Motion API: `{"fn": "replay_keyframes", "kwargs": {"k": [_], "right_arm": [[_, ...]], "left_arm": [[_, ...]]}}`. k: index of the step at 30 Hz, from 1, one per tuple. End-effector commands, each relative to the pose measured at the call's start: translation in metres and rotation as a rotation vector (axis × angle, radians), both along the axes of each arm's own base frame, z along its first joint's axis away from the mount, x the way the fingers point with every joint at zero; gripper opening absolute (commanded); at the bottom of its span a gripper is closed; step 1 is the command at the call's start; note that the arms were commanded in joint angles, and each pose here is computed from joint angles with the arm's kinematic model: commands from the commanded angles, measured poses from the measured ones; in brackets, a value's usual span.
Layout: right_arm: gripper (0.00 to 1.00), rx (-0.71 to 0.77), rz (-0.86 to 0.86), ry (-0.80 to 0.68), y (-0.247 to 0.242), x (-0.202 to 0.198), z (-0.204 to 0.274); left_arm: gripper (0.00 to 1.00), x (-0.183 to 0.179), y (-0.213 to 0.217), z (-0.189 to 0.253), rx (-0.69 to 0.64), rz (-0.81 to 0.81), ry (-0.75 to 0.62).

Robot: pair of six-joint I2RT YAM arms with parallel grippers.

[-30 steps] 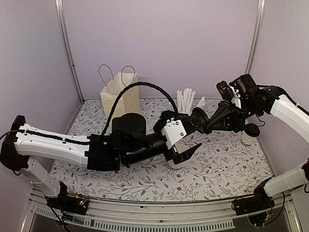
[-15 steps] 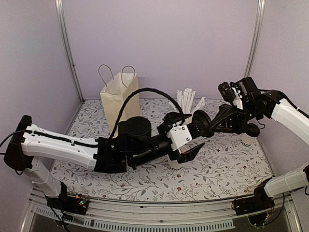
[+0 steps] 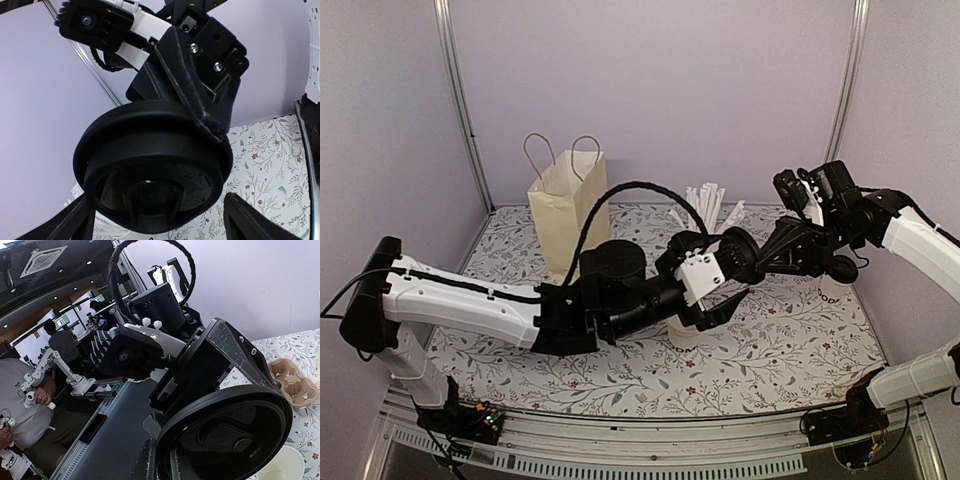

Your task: Pack the takeout coffee

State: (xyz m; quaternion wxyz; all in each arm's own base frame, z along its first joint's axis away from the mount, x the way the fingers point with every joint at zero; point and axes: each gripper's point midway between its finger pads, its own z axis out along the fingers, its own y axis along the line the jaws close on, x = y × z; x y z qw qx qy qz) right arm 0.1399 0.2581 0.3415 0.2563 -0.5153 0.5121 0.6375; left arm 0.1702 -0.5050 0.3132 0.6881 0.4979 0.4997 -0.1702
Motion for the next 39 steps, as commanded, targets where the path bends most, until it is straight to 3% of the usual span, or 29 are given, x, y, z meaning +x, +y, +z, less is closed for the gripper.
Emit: {"fn": "replay_keyframes", "kwargs": {"k": [1, 9, 15, 18, 29, 35, 39], "right_arm": [[0.09, 0.023, 0.008, -0.008, -0.003, -0.005, 0.005], [0.11, 0.013, -0.012, -0.016, -0.005, -0.002, 0.002], [0.36, -0.047, -0.093, -0.054, -0.007, 0.010, -0.003], [0.42, -0.088, -0.154, -0.114, -0.010, 0.018, -0.010], [0.45, -0.183, -0.273, -0.137, -0.012, 0.046, -0.044], [0.44, -0.339, -0.454, -0.150, -0.027, 0.088, -0.075], [0.44, -0.489, -0.463, -0.192, -0.043, 0.088, -0.111]], "left_arm": [[0.89, 0.010, -0.006, 0.020, -0.088, -0.004, 0.007], [0.83, 0.006, -0.011, 0.022, -0.109, -0.044, 0.026], [0.81, 0.009, -0.004, 0.016, -0.088, -0.043, 0.087], [0.78, 0.014, 0.005, 0.011, -0.065, -0.044, 0.144], [0.73, 0.046, 0.034, -0.033, -0.058, -0.053, 0.367], [0.73, 0.051, 0.030, -0.045, -0.060, -0.048, 0.427], [0.75, 0.050, 0.035, -0.053, -0.022, -0.027, 0.467]]}}
